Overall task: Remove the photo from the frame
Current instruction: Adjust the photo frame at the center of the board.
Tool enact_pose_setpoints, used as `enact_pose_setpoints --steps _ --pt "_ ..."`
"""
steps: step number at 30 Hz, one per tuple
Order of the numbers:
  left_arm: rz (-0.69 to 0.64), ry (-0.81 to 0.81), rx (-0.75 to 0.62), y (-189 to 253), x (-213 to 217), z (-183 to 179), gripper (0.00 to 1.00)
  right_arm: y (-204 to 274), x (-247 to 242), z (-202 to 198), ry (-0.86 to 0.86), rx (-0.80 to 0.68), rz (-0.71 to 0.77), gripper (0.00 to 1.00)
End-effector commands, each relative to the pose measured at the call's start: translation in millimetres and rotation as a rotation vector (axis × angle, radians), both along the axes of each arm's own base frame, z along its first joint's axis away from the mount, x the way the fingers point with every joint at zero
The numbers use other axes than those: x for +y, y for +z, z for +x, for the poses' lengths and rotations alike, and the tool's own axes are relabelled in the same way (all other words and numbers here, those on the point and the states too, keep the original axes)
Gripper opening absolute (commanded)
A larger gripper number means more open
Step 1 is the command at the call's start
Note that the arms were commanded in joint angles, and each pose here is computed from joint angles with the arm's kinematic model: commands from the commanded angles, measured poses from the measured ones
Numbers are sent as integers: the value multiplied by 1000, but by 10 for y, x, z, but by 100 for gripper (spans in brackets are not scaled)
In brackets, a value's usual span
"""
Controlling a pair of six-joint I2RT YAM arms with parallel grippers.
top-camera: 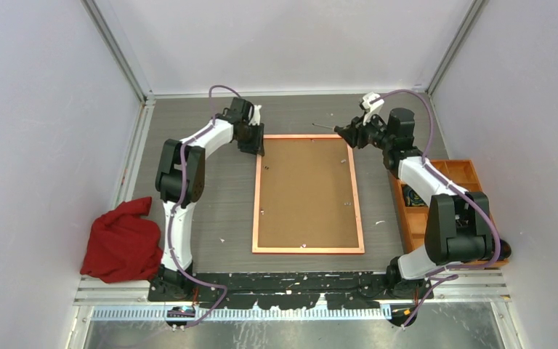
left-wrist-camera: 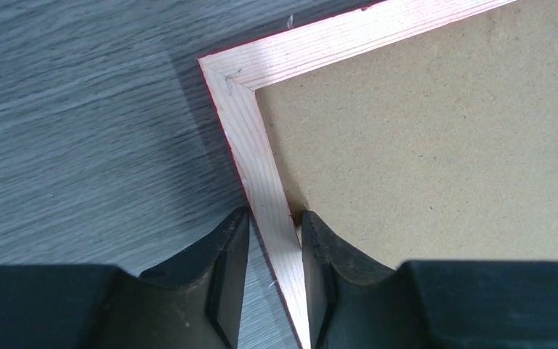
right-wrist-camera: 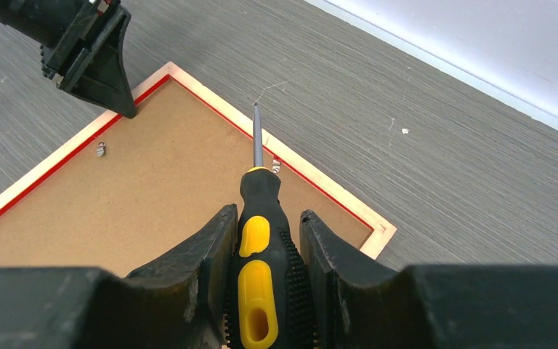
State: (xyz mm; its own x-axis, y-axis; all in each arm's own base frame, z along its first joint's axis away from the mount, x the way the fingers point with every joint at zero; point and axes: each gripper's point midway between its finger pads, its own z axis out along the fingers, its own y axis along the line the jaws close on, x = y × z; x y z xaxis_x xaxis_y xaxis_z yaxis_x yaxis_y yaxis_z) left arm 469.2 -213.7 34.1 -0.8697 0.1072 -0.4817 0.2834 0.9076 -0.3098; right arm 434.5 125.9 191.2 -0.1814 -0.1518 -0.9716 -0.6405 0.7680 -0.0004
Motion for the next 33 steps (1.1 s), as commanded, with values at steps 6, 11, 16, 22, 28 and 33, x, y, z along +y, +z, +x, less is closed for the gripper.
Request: enact_pose_setpoints --steps 6,11,16,22,28,33 --pt "130 -52 10 -165 93 -8 20 353 -56 -106 66 -58 70 1" --pt "167 -132 -15 -178 55 -7 11 281 -83 -142 118 -32 63 1" --pt "237 -211 -43 -180 57 -8 6 203 -64 -195 158 -40 34 1" --pt "201 -307 -44 -166 -39 -43 2 97 -124 -169 133 -48 -12 1" --pt "145 -380 -4 -183 -147 -134 1 -24 -171 -190 136 -32 -64 1" --pt "123 -411 -1 -175 -188 -160 1 -78 -262 -234 148 -48 -135 1"
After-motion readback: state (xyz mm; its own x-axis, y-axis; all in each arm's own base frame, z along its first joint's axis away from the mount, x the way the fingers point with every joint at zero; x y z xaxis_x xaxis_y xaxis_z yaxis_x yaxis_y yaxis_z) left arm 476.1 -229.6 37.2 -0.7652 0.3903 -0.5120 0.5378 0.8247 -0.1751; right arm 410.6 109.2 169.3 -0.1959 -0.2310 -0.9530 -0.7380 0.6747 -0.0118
